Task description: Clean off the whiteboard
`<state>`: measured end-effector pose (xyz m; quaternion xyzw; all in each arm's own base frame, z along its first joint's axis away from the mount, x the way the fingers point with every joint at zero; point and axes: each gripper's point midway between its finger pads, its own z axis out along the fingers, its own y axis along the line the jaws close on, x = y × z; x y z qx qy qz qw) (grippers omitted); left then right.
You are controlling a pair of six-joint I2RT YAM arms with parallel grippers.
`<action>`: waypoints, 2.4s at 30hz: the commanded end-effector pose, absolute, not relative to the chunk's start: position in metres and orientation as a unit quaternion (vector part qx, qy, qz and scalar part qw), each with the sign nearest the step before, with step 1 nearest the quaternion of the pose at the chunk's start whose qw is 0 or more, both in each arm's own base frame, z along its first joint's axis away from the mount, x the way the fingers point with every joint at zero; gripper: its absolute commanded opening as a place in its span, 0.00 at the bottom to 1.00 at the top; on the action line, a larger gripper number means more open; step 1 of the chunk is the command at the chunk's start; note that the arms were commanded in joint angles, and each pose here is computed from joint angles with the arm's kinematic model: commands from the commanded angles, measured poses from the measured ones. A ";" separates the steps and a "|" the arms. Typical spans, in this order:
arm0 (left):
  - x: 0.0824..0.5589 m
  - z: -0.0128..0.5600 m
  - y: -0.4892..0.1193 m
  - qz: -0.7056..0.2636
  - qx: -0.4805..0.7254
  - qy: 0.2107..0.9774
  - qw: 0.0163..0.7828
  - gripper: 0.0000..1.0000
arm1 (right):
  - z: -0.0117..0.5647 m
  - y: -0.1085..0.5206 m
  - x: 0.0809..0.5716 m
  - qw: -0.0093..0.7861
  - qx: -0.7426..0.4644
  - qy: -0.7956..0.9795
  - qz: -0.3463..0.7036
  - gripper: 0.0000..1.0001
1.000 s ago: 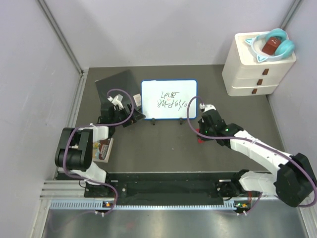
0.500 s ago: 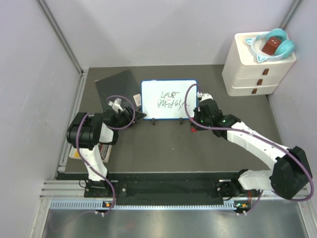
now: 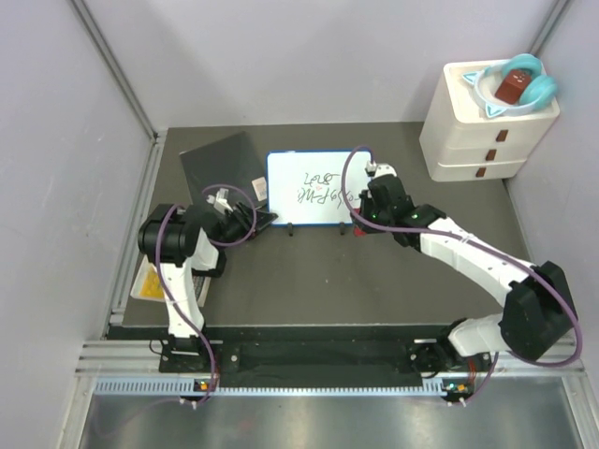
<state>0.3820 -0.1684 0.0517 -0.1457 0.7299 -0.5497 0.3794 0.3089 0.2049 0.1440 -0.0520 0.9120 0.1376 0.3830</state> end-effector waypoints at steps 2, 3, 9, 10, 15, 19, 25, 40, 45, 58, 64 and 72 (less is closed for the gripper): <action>0.383 0.070 -0.171 -0.563 -0.088 0.690 0.446 0.56 | 0.173 0.225 0.331 0.425 -0.036 0.888 0.171 0.00; 0.383 0.071 -0.172 -0.566 -0.082 0.689 0.446 0.57 | 0.176 0.229 0.334 0.439 -0.036 0.879 0.184 0.00; 0.382 0.068 -0.176 -0.570 -0.073 0.691 0.440 0.52 | 0.182 0.258 0.345 0.431 -0.055 0.870 0.234 0.00; 0.381 0.068 -0.177 -0.571 -0.070 0.691 0.437 0.50 | 0.176 0.261 0.346 0.419 -0.059 0.877 0.229 0.00; 0.377 0.065 -0.174 -0.559 -0.082 0.695 0.444 0.45 | 0.163 0.277 0.373 0.395 -0.058 0.893 0.208 0.00; 0.376 0.064 -0.170 -0.548 -0.092 0.698 0.453 0.35 | 0.150 0.270 0.395 0.403 -0.012 0.901 0.162 0.00; 0.376 0.064 -0.169 -0.543 -0.091 0.698 0.458 0.33 | 0.163 0.263 0.402 0.445 0.020 0.880 0.165 0.00; 0.389 0.058 -0.172 -0.553 -0.084 0.695 0.452 0.37 | 0.161 0.259 0.407 0.456 0.016 0.877 0.153 0.00; 0.390 0.059 -0.171 -0.547 -0.083 0.694 0.460 0.26 | 0.155 0.259 0.408 0.452 0.013 0.880 0.144 0.00; 0.389 0.057 -0.172 -0.552 -0.082 0.695 0.453 0.19 | 0.122 0.253 0.429 0.445 0.021 0.892 0.082 0.00; 0.388 0.057 -0.172 -0.552 -0.083 0.696 0.452 0.18 | 0.112 0.267 0.440 0.452 0.018 0.887 0.089 0.00; 0.388 0.057 -0.174 -0.555 -0.079 0.696 0.449 0.15 | 0.122 0.328 0.424 0.489 -0.043 0.864 0.115 0.00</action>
